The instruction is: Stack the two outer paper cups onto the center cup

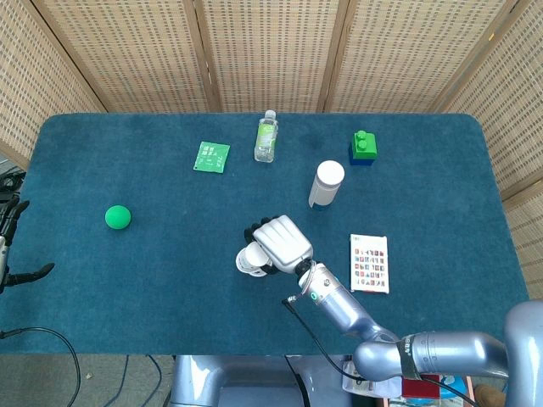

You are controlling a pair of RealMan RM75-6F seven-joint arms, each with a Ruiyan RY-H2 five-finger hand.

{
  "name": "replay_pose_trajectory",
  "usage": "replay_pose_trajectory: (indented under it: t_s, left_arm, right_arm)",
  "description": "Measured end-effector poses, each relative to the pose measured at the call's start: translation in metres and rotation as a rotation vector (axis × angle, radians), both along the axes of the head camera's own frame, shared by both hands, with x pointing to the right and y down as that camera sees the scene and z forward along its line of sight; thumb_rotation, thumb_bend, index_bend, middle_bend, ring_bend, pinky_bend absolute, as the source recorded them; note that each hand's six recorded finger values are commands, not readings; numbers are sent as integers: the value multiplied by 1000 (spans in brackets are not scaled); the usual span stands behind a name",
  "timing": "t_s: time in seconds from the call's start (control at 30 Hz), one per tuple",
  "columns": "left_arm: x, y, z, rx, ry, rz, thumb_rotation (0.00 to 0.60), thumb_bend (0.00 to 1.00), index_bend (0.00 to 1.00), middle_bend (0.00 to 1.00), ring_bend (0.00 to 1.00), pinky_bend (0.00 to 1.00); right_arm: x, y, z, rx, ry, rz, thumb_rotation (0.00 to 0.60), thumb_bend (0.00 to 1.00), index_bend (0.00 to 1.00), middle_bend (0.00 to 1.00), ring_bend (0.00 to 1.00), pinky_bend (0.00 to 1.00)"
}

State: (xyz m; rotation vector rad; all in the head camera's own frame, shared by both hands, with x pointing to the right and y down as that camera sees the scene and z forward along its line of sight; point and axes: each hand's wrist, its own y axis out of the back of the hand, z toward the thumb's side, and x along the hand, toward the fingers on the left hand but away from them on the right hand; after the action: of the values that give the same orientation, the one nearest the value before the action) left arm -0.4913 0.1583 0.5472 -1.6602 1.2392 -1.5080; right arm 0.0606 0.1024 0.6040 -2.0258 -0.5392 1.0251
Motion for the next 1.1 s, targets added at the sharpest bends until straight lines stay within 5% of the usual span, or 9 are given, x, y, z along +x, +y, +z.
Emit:
replay_pose_trajectory:
  t_s: [0.43,0.6,0.67,0.8,0.93,1.1]
  left_arm:
    - [-2,-1,-1,-2,4,-3,600,177,0,0,0,0]
    - [-3,0,-1,-1,5,-6,600,178,0,0,0,0]
    - [-3,0,-1,-3,6,-6,600,178,0,0,0,0]
    - [-3,0,-1,-3,6,-4,600,177,0,0,0,0]
    - [-3,0,-1,-1,6,-5,600,177,0,0,0,0]
    - [-2,0,-1,-2,7,-4,600,178,0,0,0,0]
  right_arm:
    - [-5,-4,6,41,62,-8,600,432,510,519,421,534]
    - [-4,-4,9,37,75,-8,600,436,488,406,347,530]
    - [-4,-2,10,27,80,-11,600,429,401,291,244,461]
    - [-4,0,10,10,95,-30,600,249,138,38,20,161]
    - [-6,3,8,17,111,-55,600,200,81,0,0,49]
    - [-7,3,5,31,112,-53,600,199,81,0,0,28]
